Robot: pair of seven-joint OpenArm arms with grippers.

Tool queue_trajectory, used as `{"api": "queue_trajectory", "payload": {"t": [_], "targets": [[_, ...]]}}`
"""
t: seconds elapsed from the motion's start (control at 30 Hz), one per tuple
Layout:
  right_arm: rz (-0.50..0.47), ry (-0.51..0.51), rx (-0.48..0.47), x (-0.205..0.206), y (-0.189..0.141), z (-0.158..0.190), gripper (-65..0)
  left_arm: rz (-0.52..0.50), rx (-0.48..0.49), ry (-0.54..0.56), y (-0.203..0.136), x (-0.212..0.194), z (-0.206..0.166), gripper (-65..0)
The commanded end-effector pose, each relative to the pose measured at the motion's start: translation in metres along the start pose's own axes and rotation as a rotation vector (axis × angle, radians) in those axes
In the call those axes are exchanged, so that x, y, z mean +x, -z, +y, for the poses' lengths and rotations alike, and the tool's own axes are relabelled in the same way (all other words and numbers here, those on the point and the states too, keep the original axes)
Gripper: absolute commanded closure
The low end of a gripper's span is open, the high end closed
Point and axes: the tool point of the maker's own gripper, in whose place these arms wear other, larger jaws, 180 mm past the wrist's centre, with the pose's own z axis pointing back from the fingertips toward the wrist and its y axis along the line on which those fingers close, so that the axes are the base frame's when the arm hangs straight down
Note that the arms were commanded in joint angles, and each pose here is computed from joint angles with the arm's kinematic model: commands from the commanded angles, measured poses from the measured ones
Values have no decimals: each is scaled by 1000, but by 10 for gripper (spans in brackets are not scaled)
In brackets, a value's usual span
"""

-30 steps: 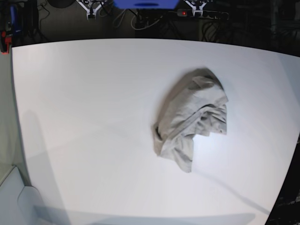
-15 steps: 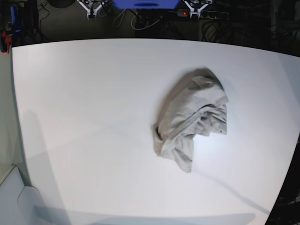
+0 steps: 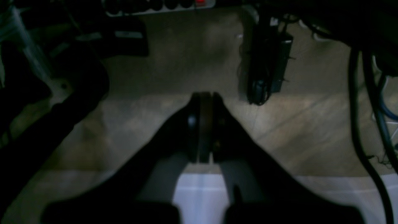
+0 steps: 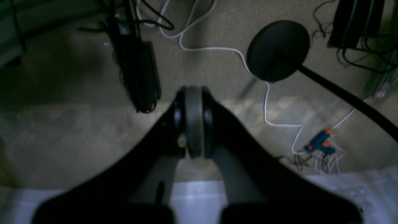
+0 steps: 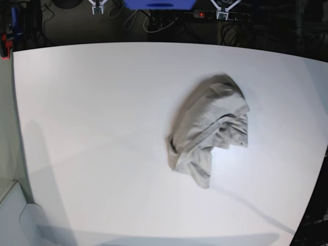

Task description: Layout the t-shirt on the table in an organized manner, then fold the t-shirt properly

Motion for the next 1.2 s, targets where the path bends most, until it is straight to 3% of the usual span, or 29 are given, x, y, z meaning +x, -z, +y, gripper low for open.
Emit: {"api": "queue_trajectory", "payload": {"t": [0.0,0.37,0.53,0.9,1.07,1.17], "targets": [[-19,-13,-3,-1,-4,-9,0,-11,11,5,-4,-2,8,0],[-215,-61,-23,18,-66,-28,0,-189,-25,46,-54,22,5,0],[-308,-87,-17,32,-106,-29,0,-263,11,-18,-97,50,24,0],[-559,-166,16,94,-205,-24,0,-508,50,-28,-208,121,38,0],[-637,-169,29,128,-247,-14,0,-582,55,-22,-236,137,38,0],[-645,-168,29,137,-252,-13,0,-593,51,-25,-238,140,37,0]]}}
